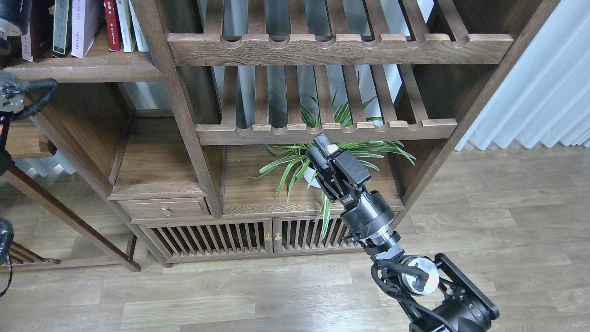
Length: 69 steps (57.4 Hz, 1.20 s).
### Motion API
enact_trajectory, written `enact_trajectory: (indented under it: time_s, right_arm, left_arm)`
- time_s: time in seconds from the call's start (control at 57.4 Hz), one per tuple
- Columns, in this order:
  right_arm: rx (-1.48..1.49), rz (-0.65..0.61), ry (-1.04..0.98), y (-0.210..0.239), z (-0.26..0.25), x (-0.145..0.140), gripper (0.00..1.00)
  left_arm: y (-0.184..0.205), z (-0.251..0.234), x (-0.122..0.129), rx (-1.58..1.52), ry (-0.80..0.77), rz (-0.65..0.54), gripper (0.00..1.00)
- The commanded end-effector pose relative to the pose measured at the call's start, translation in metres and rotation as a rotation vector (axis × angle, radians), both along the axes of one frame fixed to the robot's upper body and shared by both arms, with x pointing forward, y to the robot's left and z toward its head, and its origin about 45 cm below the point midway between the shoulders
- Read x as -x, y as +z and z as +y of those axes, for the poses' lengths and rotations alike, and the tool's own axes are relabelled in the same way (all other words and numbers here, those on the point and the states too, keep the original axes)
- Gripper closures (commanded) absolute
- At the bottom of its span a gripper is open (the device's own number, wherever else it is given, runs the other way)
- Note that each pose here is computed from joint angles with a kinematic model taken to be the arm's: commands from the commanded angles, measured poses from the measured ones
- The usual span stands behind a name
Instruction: Organize books on shelf
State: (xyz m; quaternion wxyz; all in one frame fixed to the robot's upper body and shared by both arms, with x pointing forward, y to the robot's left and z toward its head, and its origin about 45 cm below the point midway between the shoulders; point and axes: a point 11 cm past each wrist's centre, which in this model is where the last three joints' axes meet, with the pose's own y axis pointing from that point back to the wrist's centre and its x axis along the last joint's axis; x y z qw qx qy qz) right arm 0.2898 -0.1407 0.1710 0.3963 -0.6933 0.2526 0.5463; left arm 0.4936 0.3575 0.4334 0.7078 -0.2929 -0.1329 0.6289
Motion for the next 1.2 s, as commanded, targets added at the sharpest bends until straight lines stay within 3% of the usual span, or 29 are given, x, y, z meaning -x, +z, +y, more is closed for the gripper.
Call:
enact_trajectory:
  time_s: [0.0, 0.192, 0.366, 0.505, 0.645, 0.836, 1.185]
  right_arm:
    - [-0.002, -0.008, -0.001, 0.003, 0.0, -0.002, 0.35]
    - [0.002, -0.015, -0.007, 0.005, -0.003, -0.005, 0.32]
    - [-0.003, -0.041, -0.011, 0.013, -0.003, -0.012, 0.24]
    - [-0.01, -0.058, -0.006, 0.02, 0.0, -0.016, 0.21]
    - [-0.009, -0.082, 0.008, 0.027, 0.004, -0.02, 0.19]
    - [-0.009, -0.091, 0.016, 0.03, 0.007, -0.022, 0.17]
    - [-0.008, -0.098, 0.019, 0.033, 0.008, -0.023, 0.16]
  left_arm:
    - [0.009, -0.017, 0.013, 0.083, -0.091, -0.054, 0.42]
    - [0.002, -0.032, 0.053, 0.138, -0.19, -0.116, 0.3]
    - [-0.018, -0.034, 0.086, 0.171, -0.263, -0.136, 0.01]
    - [-0.032, -0.043, 0.096, 0.177, -0.382, -0.145, 0.0]
    - [-0.078, -0.07, 0.109, 0.285, -0.498, -0.1, 0.0]
    - [-0.13, -0.128, 0.121, 0.521, -0.551, -0.028, 0.0]
    - [-0.197, -0.161, 0.154, 0.532, -0.604, 0.176, 0.01]
